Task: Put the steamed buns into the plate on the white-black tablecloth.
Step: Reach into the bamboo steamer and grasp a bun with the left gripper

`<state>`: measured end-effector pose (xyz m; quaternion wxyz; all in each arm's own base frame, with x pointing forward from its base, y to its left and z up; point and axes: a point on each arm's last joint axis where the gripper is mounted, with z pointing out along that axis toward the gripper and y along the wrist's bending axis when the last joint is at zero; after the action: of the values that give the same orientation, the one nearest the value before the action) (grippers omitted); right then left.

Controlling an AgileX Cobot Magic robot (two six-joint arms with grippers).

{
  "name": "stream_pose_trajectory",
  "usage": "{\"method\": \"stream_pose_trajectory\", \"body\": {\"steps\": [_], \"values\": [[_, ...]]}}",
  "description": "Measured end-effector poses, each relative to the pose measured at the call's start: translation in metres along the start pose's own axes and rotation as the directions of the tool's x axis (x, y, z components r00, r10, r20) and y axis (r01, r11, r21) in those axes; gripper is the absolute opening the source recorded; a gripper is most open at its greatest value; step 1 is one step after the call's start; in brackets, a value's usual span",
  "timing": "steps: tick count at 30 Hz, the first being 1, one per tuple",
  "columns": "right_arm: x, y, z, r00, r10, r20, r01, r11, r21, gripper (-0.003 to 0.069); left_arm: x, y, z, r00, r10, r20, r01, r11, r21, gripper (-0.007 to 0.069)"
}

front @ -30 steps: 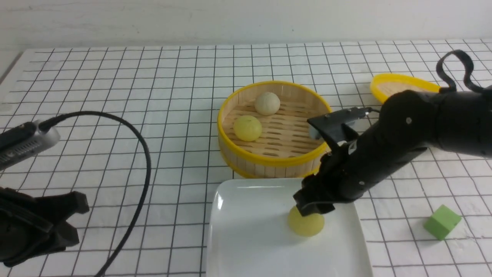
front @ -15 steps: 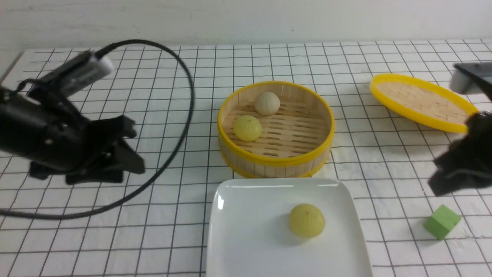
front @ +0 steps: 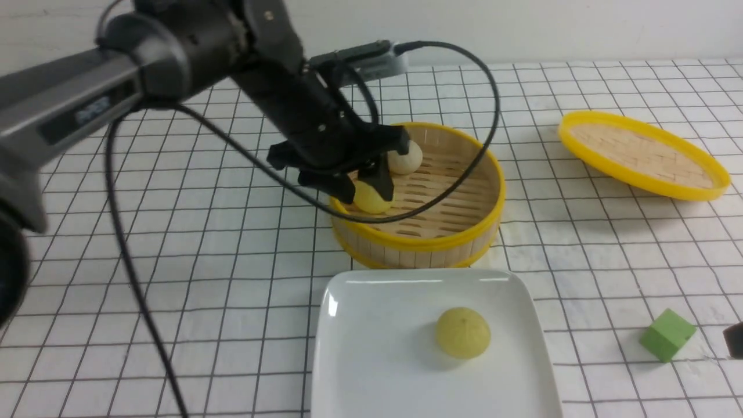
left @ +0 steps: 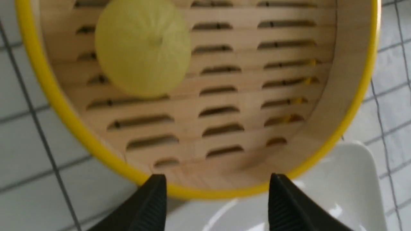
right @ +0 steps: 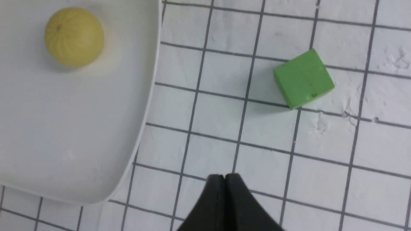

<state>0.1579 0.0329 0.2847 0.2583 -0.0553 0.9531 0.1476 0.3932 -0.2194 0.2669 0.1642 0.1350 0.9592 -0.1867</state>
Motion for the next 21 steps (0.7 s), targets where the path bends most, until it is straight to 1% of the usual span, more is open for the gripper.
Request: {"method": "stream_pose_trajectory", "body": {"steps": [2,5,11,12,13,14,15,16,17,18,19,20,21], "values": [[0.000,0.000,0.001,1.000,0.007,0.003,-0.007,1.000,-0.005,-0.0008,-0.014,-0.005,0.011,0.998,0.052,0.030,-0.051,0.998,-0.049,0.0466],[0.000,0.000,0.001,1.000,0.012,0.007,-0.011,1.000,-0.008,-0.0006,-0.030,-0.006,0.021,0.992,0.109,0.066,-0.102,0.989,-0.107,0.0475],[-0.001,0.000,0.001,1.000,0.013,0.013,-0.013,1.000,-0.009,-0.0002,-0.037,0.003,0.052,0.991,0.123,0.050,-0.115,0.983,-0.144,0.0471],[-0.001,0.000,0.001,1.000,0.013,0.017,-0.013,1.000,-0.008,-0.0001,-0.036,0.005,0.061,0.992,0.120,0.040,-0.113,0.982,-0.148,0.0452],[-0.001,0.000,0.001,1.000,0.013,0.020,-0.013,1.000,-0.008,-0.0001,-0.035,0.007,0.068,0.992,0.120,0.032,-0.114,0.982,-0.153,0.0424],[-0.002,0.000,0.001,1.000,0.014,0.024,-0.014,1.000,-0.007,0.0000,-0.034,0.010,0.074,0.993,0.118,0.024,-0.113,0.981,-0.160,0.0378],[-0.002,0.000,0.001,1.000,0.014,0.024,-0.014,1.000,-0.007,0.0000,-0.034,0.010,0.075,0.993,0.117,0.024,-0.112,0.981,-0.160,0.0355],[-0.002,0.000,0.001,1.000,0.014,0.027,-0.014,1.000,-0.007,0.0001,-0.034,0.011,0.078,0.994,0.109,0.021,-0.104,0.981,-0.161,0.0272],[-0.002,0.000,0.001,0.999,0.014,0.029,-0.014,1.000,-0.006,0.0001,-0.034,0.010,0.077,0.995,0.102,0.020,-0.097,0.982,-0.161,0.0160],[-0.002,0.000,0.001,0.999,0.014,0.029,-0.014,1.000,-0.006,0.0001,-0.035,0.009,0.071,0.995,0.099,0.021,-0.094,0.983,-0.158,0.0097],[-0.002,0.000,0.001,0.999,0.014,0.030,-0.014,1.000,-0.006,0.0001,-0.035,0.008,0.070,0.995,0.099,0.024,-0.094,0.983,-0.157,0.0097],[-0.002,0.000,0.001,0.999,0.014,0.030,-0.014,1.000,-0.006,0.0003,-0.036,0.004,0.056,0.995,0.098,0.017,-0.094,0.983,-0.156,0.0040],[-0.002,0.000,0.001,0.999,0.014,0.030,-0.014,1.000,-0.006,0.0005,-0.037,0.001,0.045,0.995,0.099,0.013,-0.096,0.983,-0.154,0.0028]]}}
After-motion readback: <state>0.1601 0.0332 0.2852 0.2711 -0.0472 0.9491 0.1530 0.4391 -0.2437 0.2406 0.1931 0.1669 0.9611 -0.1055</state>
